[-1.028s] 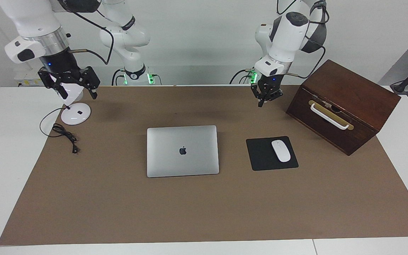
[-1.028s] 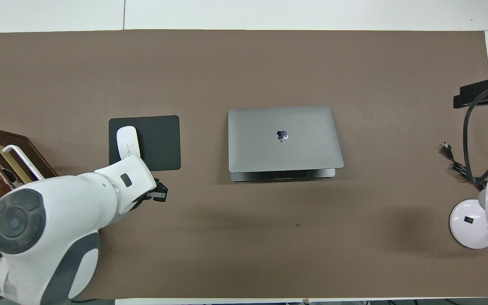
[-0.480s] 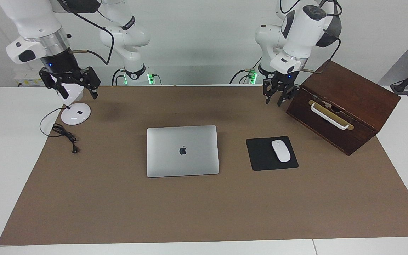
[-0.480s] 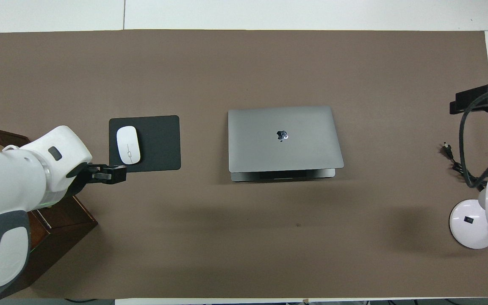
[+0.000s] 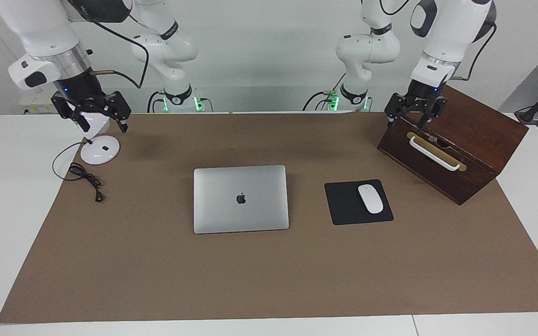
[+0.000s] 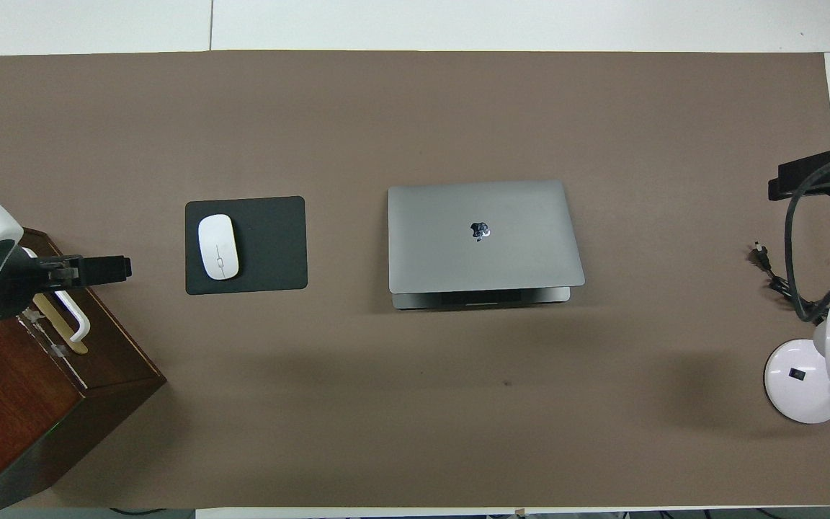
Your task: Close laptop with both arms
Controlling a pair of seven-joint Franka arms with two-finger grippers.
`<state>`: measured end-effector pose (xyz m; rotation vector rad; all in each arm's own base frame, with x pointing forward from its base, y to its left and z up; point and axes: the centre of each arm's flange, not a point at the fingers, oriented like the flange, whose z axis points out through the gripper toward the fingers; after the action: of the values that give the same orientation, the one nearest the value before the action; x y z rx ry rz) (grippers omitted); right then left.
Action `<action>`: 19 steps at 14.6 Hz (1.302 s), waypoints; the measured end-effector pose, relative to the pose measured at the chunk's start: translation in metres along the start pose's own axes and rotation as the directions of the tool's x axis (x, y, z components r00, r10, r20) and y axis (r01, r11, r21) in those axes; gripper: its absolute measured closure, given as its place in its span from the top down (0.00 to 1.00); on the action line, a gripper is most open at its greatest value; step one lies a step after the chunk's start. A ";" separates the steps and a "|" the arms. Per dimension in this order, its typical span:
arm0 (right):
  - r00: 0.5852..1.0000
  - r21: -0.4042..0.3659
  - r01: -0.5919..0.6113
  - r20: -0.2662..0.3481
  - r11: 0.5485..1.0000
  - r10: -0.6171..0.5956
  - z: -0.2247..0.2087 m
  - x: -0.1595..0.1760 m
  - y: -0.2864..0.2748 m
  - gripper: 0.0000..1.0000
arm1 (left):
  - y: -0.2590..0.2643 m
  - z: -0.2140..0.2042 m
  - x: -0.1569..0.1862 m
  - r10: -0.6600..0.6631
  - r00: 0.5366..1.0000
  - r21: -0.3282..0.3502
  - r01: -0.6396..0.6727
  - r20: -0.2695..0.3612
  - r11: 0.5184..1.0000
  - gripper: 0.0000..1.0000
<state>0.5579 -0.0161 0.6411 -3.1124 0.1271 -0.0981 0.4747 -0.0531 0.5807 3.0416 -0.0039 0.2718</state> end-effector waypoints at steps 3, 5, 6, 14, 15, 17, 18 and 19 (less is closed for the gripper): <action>1.000 0.001 -0.004 -0.009 1.000 0.004 0.005 -0.002 0.004 1.00 | -0.012 -0.020 0.010 -0.028 0.999 0.008 0.028 0.033 1.000 1.00; 1.000 0.001 -0.008 -0.010 1.000 0.008 0.010 -0.004 0.008 1.00 | -0.022 -0.042 0.026 -0.051 0.997 0.015 0.050 0.054 0.999 1.00; 1.000 0.001 -0.009 -0.009 1.000 0.009 0.011 -0.004 0.008 1.00 | -0.025 -0.052 0.035 -0.058 0.996 0.017 0.057 0.060 0.998 1.00; 1.000 0.000 -0.012 -0.001 1.000 0.012 0.015 -0.006 0.013 1.00 | -0.035 -0.040 0.066 -0.081 0.988 0.031 0.078 0.135 0.996 1.00; 1.000 0.000 -0.012 0.002 1.000 0.012 0.017 -0.006 0.014 1.00 | -0.035 -0.033 0.069 -0.082 0.986 0.033 0.078 0.146 0.996 1.00; 1.000 0.000 -0.011 0.003 1.000 0.011 0.017 -0.006 0.014 1.00 | -0.036 -0.024 0.071 -0.075 0.984 0.038 0.070 0.160 0.997 1.00; 1.000 -0.001 -0.010 0.003 1.000 0.010 0.017 -0.006 0.014 1.00 | -0.036 -0.023 0.072 -0.056 0.985 0.046 0.049 0.162 0.998 1.00; 1.000 -0.003 -0.009 0.002 1.000 0.009 0.017 -0.006 0.015 1.00 | -0.037 -0.023 0.072 -0.036 0.986 0.049 0.028 0.162 0.998 1.00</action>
<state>0.5517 -0.0299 0.6237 -3.1147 0.1420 -0.0942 0.5417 -0.0139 0.6129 3.0973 0.0409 0.0211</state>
